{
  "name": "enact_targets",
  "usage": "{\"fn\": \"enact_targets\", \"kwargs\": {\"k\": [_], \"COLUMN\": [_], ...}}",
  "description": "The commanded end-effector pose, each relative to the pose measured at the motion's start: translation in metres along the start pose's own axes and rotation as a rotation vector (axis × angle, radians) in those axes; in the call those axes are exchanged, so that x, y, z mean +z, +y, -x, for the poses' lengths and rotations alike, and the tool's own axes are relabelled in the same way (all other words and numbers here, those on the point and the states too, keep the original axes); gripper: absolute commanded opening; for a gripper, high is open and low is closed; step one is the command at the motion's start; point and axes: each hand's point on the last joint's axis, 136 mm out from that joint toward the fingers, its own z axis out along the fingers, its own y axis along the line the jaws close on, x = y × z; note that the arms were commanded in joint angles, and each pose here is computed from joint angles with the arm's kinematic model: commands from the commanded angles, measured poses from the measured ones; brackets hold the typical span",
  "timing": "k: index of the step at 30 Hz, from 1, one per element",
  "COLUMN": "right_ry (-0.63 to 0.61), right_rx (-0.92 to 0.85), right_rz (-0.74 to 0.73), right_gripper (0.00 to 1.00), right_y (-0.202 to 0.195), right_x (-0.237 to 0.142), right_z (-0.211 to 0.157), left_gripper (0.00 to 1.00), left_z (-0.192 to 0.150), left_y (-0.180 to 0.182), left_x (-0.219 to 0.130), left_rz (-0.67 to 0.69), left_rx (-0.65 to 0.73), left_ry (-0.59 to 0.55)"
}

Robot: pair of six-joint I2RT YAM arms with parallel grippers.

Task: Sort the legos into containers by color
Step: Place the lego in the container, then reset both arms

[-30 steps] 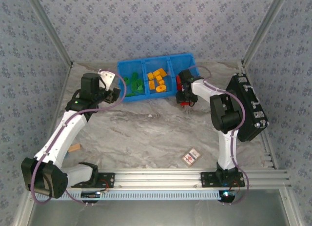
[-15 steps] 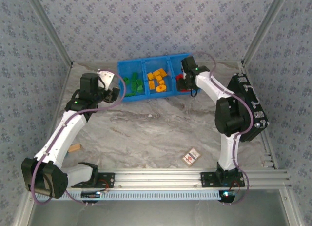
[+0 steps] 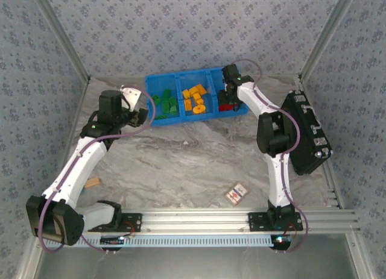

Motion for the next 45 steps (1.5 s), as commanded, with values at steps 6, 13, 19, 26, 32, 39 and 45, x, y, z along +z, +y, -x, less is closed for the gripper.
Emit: {"fn": "enact_targets", "kwargs": {"k": [6,13,19,26,32,39,45], "right_ry": [0.009,-0.005,-0.015,-0.05,-0.099,-0.145,-0.234], "right_rx": [0.008,0.013,0.016,0.019,-0.001,-0.046,-0.073], "right_rz": [-0.003,0.014,0.021,0.032,0.031,0.032,0.022], "right_gripper": [0.59,0.69,0.8,0.81,0.85,0.99,0.99], "right_y": [-0.007,-0.007,-0.007,-0.006,-0.005,-0.003,-0.009], "right_x": [-0.002,-0.009,-0.017,-0.036,-0.073,-0.111,-0.144], "right_z": [0.003,0.006,0.008,0.012,0.015,0.009,-0.018], "left_gripper": [0.75,0.75,0.75,0.75,0.76,0.81,1.0], "left_z": [0.002,0.003,0.007,0.012,0.019,0.019,0.009], "left_y": [0.002,0.001,0.002,0.001,0.002,0.006,0.024], "left_x": [0.001,-0.001,-0.006,-0.014,-0.027,-0.038,-0.028], "left_rz": [-0.001,-0.005,-0.003,-0.009,-0.005,0.02,0.141], "left_rx": [0.007,0.006,0.002,-0.003,-0.011,-0.024,-0.079], "left_ry": [-0.011,-0.016,-0.032,-0.059,-0.101,-0.128,-0.145]}}
